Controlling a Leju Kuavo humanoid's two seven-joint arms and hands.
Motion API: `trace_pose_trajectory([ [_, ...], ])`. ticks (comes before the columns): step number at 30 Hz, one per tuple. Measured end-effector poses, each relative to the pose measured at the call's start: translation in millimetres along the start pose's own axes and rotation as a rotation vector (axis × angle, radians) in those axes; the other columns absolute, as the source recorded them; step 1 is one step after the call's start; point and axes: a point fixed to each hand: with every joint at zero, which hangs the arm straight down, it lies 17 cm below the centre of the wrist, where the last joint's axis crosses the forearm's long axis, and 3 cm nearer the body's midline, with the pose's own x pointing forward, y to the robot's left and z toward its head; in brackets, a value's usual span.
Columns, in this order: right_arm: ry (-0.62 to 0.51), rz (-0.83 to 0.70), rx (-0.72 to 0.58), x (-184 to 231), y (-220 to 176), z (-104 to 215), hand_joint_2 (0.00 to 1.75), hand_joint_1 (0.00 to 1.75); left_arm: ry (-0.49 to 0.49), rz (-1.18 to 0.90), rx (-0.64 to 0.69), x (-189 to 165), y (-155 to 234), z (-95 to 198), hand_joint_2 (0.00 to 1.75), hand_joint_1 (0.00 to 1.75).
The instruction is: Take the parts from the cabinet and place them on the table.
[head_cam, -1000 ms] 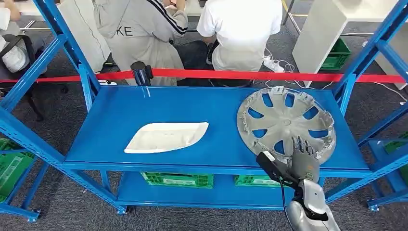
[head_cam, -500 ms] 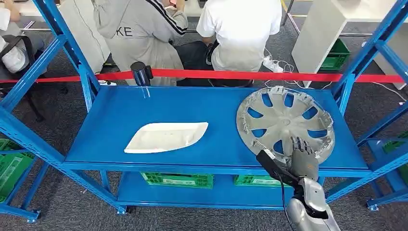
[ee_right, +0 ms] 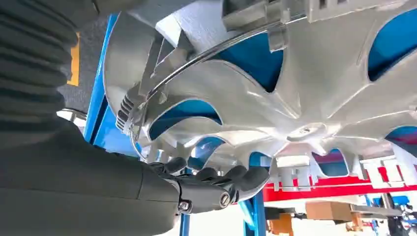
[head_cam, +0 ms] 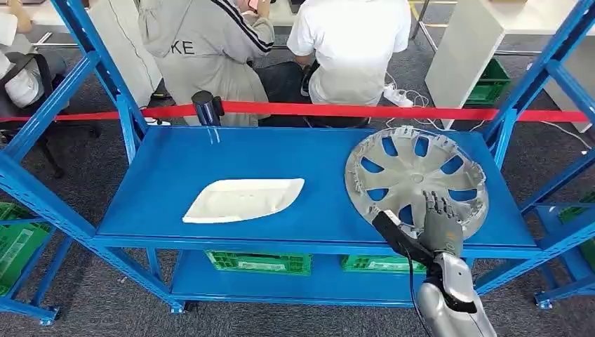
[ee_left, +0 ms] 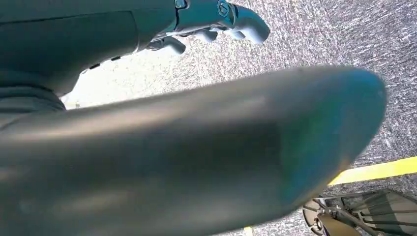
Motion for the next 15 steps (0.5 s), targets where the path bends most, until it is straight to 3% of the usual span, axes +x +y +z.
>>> trace_pose_trajectory([
  [15,-0.002,-0.027,0.011,1.8,3.1,0.9,1.75,1.75,0.0,0.0,0.0,0.2,0.1,0.0,0.0,0.0],
])
